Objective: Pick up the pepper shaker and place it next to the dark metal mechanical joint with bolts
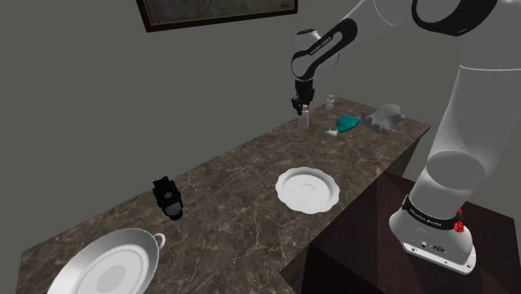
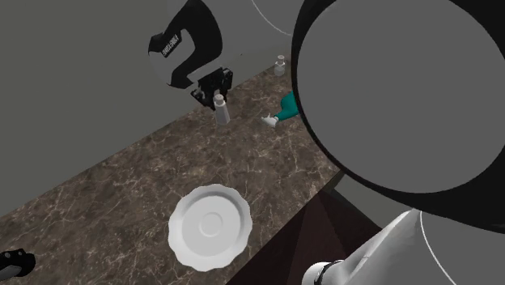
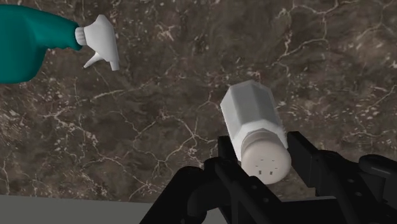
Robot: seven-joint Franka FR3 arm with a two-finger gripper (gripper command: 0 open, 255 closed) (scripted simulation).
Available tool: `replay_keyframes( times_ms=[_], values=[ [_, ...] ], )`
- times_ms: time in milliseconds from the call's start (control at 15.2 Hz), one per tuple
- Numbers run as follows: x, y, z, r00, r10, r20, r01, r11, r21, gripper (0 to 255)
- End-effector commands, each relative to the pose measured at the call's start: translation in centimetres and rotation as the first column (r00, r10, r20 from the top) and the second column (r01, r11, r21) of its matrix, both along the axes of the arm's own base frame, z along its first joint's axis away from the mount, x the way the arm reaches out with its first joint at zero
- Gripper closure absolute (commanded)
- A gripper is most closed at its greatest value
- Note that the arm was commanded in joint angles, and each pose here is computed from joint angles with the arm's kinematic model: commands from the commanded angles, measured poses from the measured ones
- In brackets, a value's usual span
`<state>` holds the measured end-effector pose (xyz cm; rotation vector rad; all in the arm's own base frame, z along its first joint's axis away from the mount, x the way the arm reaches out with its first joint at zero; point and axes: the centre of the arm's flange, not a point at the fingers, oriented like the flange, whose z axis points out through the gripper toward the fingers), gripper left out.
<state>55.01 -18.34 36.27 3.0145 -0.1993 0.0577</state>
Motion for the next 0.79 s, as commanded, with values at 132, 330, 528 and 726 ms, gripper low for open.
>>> replay_keyframes(
  times_ms=[132,330,528,726],
  values=[
    [0.0,-0.1,2.1,1.0,0.0,0.0,0.0,1.0,0.0,255],
    [0.0,-0.1,3.7,1.0,0.0,0.0,0.0,1.0,0.0,255],
    [0.0,-0.1,5.2,1.0,0.0,0.0,0.0,1.0,0.0,255],
    [0.0,-0.1,6.8,1.0,0.0,0.0,0.0,1.0,0.0,255]
  ],
)
